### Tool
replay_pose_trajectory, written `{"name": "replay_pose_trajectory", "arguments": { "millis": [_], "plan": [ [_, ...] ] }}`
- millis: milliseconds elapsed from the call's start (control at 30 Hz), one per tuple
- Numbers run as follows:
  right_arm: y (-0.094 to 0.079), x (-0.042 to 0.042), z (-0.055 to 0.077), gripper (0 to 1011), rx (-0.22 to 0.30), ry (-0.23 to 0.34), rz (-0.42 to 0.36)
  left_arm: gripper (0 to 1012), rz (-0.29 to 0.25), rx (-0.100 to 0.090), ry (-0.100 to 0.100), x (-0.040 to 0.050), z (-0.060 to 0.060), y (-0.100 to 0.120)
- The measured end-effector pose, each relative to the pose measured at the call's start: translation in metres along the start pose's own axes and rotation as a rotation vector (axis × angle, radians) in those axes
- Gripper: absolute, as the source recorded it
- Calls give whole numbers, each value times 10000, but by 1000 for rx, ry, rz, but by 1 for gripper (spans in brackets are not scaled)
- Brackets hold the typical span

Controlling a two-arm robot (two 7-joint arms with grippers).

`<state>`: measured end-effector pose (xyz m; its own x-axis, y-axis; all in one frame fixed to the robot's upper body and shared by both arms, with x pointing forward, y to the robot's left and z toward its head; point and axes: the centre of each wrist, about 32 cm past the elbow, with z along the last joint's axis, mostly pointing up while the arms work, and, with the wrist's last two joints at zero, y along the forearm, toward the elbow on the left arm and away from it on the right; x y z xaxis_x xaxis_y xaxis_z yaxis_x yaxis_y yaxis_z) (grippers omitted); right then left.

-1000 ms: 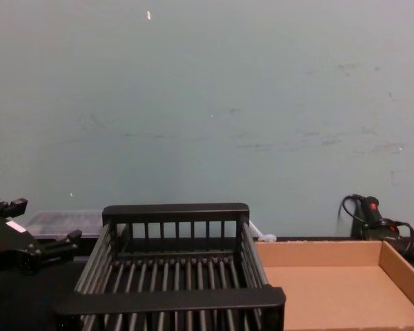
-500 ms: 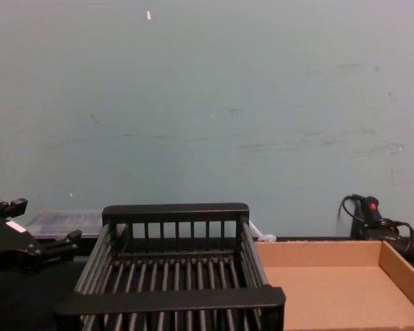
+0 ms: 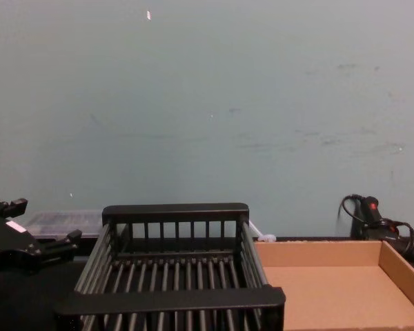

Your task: Pick up the white tape and place it into the black box , Pick up the silver tape and place it into the brown box.

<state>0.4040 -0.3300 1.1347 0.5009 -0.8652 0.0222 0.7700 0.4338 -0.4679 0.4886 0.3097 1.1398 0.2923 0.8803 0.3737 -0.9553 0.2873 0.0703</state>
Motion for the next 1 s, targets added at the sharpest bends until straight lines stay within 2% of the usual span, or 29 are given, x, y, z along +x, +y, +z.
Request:
{"name": "replay_pose_trajectory", "arguments": {
  "millis": [1000],
  "plan": [
    [7,14,-9,1002,-9,1,10,1001,0,0,0,0,0,0]
  ]
}}
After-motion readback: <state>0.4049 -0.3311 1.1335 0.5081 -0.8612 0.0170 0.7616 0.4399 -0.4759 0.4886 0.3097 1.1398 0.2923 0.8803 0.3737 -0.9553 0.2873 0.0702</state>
